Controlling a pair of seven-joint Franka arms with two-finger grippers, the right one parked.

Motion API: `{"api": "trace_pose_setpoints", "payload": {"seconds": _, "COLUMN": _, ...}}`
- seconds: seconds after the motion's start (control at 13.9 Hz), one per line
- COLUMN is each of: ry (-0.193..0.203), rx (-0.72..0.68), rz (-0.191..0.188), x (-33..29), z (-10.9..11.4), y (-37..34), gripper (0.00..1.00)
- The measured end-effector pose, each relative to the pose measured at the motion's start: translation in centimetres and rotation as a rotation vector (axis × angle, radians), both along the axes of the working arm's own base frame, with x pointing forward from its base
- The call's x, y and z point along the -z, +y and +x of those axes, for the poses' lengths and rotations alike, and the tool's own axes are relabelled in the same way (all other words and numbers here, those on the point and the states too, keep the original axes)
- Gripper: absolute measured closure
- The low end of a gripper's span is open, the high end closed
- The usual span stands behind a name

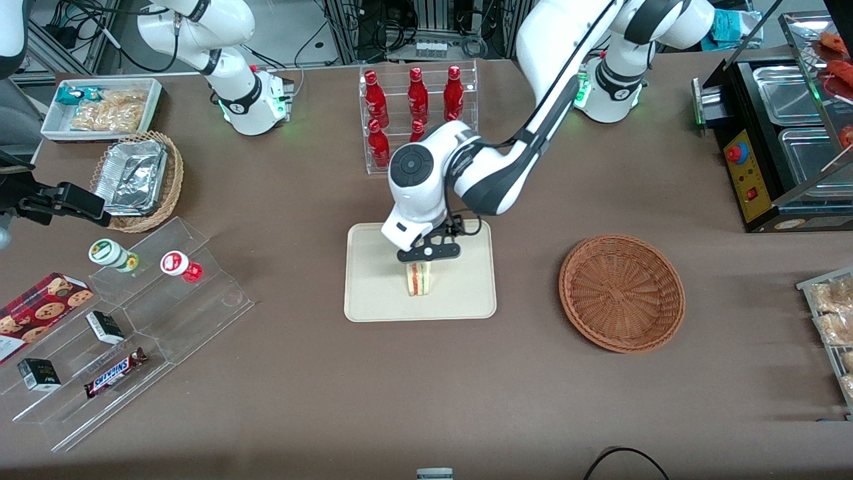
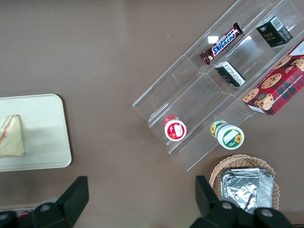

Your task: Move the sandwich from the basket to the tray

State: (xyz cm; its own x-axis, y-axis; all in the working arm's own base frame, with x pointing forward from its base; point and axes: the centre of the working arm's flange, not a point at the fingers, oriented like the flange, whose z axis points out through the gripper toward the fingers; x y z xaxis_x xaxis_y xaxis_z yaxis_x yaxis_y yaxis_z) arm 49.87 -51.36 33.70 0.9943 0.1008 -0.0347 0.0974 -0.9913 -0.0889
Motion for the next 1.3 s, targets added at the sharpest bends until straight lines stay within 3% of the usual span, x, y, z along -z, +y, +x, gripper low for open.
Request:
{"api": "trace_pose_setpoints", "payload": {"seconds": 0.22, "ry": 0.017, "rx": -0.037, "rz": 0.044, "x": -4.0, "z": 2.1, "y": 4.8, "gripper": 0.00}}
{"api": "trace_pose_setpoints", "payload": {"seconds": 0.58, "ry": 0.075, "rx": 0.029, "rz": 0.055, "x": -5.7, "z": 5.3, "y": 16.4, "gripper": 0.00}}
{"api": "trace_pose_setpoints", "payload": {"seconds": 0.87, "ry": 0.119, "rx": 0.122, "rz": -0.004, "x": -9.1, "z": 5.6, "y": 27.0, "gripper": 0.00}}
{"api": "trace_pose_setpoints", "payload": {"seconds": 1.08, "ry": 0.171, "rx": 0.165, "rz": -0.051, "x": -12.7, "z": 4.7, "y": 34.6, "gripper": 0.00}}
{"api": "trace_pose_setpoints", "payload": {"seconds": 1.3, "ry": 0.179, "rx": 0.189, "rz": -0.086, "x": -16.3, "z": 3.7, "y": 39.2, "gripper": 0.00}}
